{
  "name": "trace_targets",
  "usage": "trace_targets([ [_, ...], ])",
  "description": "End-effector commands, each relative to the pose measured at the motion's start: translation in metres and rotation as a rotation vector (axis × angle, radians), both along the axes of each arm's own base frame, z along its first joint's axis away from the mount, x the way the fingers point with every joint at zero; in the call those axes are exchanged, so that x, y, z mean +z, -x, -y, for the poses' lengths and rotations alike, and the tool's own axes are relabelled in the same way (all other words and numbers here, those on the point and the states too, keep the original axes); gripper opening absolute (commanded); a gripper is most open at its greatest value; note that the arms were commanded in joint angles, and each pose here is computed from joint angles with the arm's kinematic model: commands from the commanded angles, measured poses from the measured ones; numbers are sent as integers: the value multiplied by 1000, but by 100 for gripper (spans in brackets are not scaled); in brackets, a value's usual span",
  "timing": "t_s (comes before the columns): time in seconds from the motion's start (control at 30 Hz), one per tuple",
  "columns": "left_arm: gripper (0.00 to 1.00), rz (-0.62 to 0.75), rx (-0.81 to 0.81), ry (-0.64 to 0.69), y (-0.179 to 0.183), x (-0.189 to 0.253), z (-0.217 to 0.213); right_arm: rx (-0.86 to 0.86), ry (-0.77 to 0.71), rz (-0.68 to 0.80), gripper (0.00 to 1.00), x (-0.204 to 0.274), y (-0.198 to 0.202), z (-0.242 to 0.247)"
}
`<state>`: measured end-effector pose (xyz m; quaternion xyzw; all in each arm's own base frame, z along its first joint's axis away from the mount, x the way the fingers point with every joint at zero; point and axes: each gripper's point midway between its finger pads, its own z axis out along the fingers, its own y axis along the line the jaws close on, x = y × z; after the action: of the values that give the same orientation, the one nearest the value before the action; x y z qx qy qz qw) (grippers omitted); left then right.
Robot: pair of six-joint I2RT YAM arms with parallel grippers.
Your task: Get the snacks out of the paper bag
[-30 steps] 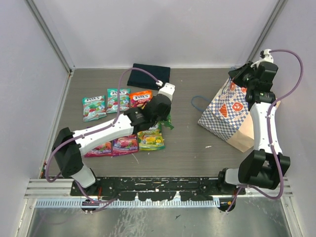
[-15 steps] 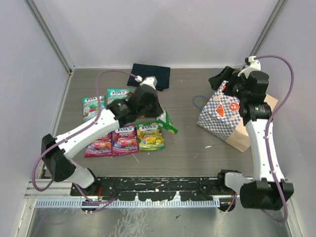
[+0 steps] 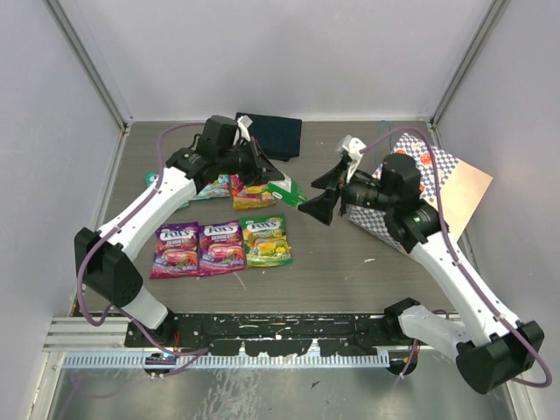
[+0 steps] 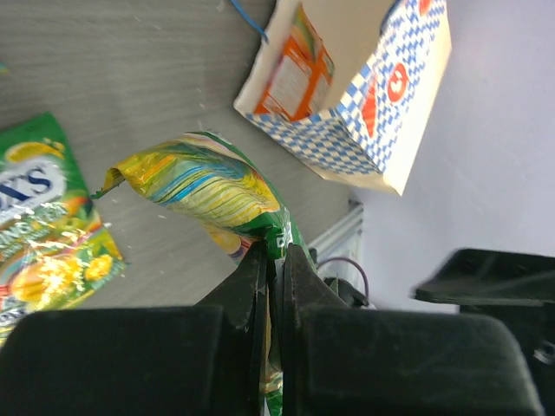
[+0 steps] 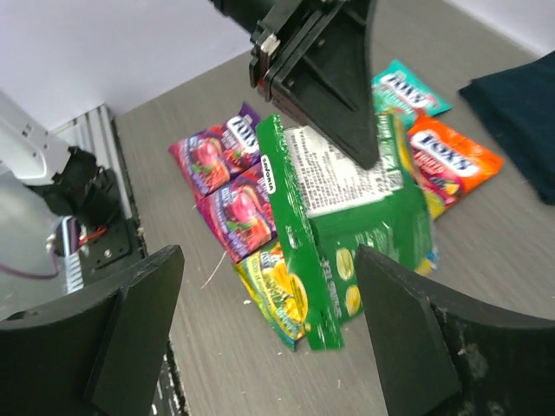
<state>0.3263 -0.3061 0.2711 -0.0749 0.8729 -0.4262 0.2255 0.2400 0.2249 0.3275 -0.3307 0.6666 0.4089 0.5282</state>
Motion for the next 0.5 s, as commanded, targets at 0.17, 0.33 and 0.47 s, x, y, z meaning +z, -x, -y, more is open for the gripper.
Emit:
trace_targets([
  [0.17, 0, 74, -110, 182, 14, 58, 17, 182, 108, 34, 71, -7, 1, -39],
  [0.33, 0, 85, -101, 176, 13, 60, 13, 201, 127, 8, 67, -14, 1, -47],
  [0.47, 0, 89, -98, 175, 12, 59, 12, 211, 142, -17, 57, -19, 1, -51],
])
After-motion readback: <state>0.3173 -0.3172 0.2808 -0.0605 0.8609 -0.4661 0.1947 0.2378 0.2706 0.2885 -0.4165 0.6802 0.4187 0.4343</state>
